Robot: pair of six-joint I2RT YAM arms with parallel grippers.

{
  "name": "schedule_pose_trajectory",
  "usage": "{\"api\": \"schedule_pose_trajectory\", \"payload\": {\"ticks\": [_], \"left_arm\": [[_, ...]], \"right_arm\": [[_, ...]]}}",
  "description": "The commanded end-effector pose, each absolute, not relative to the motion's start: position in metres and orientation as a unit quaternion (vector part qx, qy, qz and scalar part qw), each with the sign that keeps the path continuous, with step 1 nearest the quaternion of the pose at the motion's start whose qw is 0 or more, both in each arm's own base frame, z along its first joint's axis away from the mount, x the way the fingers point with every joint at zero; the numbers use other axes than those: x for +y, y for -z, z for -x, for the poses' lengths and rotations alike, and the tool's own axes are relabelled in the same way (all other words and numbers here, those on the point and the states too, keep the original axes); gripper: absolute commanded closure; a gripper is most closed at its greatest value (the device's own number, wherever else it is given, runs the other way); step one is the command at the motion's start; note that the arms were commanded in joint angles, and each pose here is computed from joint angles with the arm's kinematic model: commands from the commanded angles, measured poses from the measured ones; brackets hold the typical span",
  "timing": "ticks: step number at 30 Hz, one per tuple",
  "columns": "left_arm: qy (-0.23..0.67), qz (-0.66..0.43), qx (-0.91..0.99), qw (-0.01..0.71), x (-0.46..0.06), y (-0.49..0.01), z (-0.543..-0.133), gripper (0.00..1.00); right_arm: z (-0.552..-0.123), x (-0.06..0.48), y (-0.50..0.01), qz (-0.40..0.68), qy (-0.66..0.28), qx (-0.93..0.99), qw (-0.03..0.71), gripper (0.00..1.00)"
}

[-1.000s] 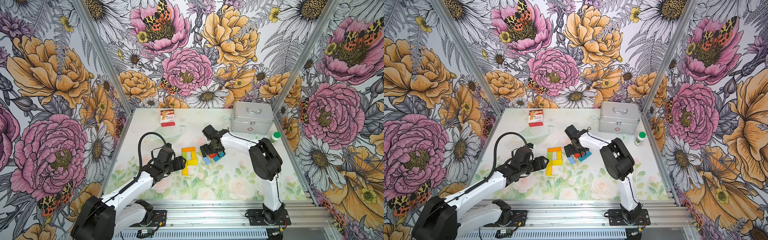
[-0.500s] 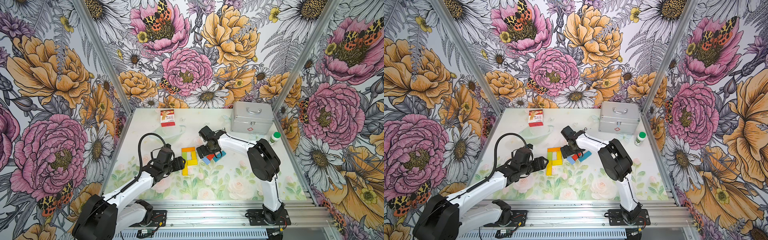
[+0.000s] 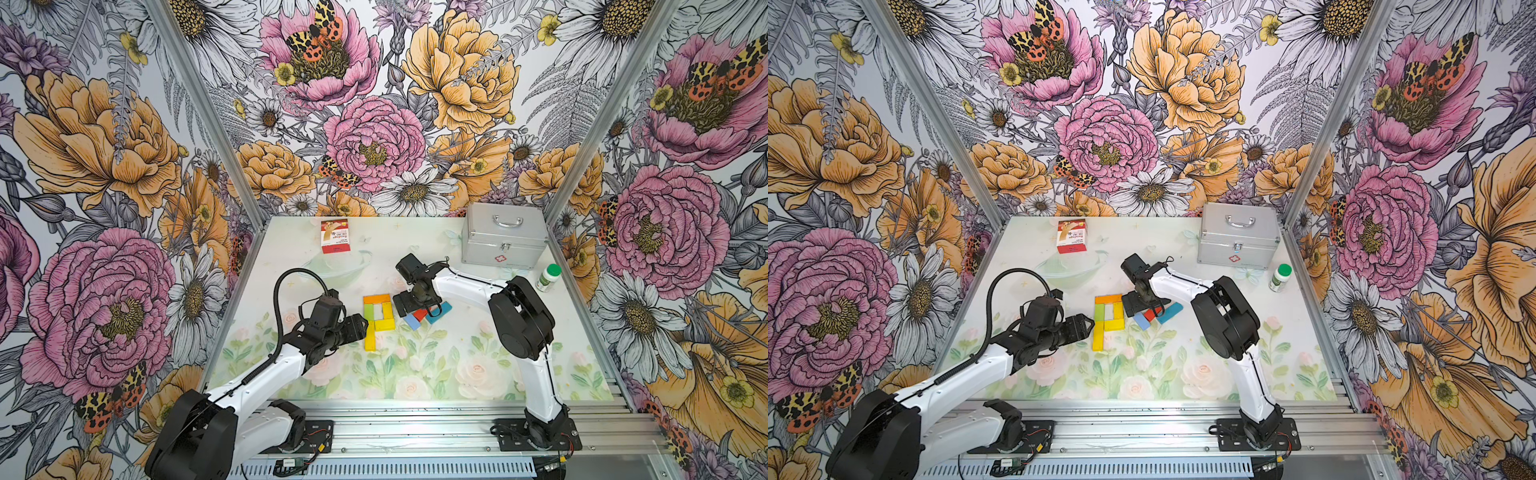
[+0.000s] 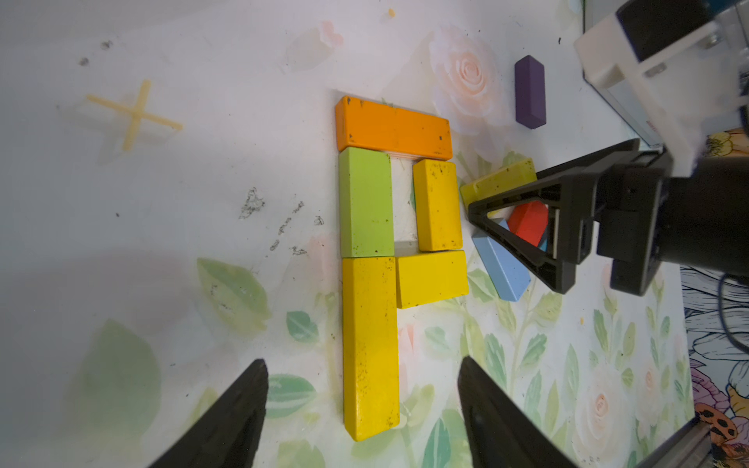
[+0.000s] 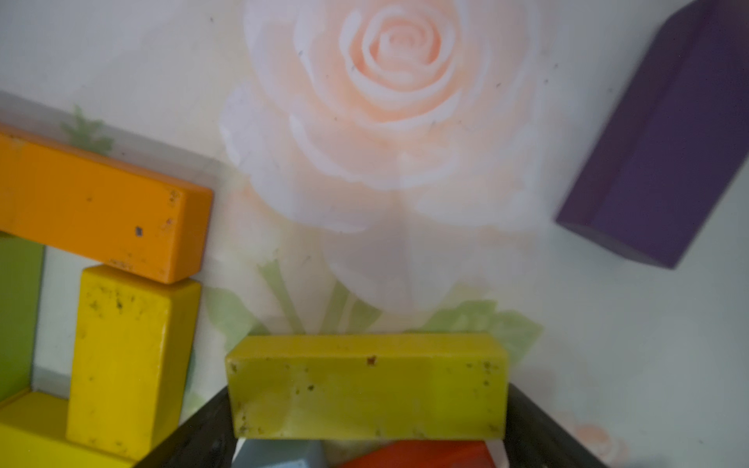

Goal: Assemble the letter p with building blocks
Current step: Pick up the building block from the center of the board.

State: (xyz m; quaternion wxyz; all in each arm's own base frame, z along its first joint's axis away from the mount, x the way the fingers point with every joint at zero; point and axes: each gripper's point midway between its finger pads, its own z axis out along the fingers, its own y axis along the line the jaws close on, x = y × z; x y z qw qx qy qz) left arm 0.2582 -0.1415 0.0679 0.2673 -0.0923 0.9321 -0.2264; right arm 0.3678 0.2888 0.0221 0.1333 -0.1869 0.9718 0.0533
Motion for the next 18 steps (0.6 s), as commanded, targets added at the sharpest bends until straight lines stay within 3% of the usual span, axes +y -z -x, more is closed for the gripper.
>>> {"api": "schedule_pose_trajectory", "payload": {"ticks": [1, 4, 7, 13, 18], "left_arm": [[0.239, 0.090, 0.928, 0.272, -0.141, -0.069, -0.258, 0.25], [0.241, 0.091, 0.927, 0.273, -0.140, -0.069, -0.258, 0.25], [0.241, 0.093, 0.927, 0.273, -0.139, -0.070, -0.259, 0.25], [0.242, 0.093, 0.926, 0.275, -0.139, -0.071, -0.259, 0.25], [0.243, 0.088, 0.926, 0.275, -0.141, -0.072, -0.261, 0.26]], "right_arm": [[-0.377, 0.293, -0.014, 0.174, -0.046, 0.974, 0.139, 0.03], [-0.380, 0.296, -0.015, 0.173, -0.049, 0.974, 0.141, 0.09], [-0.378, 0.295, -0.013, 0.169, -0.053, 0.975, 0.137, 0.22], [-0.371, 0.286, -0.010, 0.154, -0.055, 0.978, 0.126, 0.69], [-0.377, 0.276, -0.037, 0.125, -0.078, 0.975, 0.166, 0.73]]}}
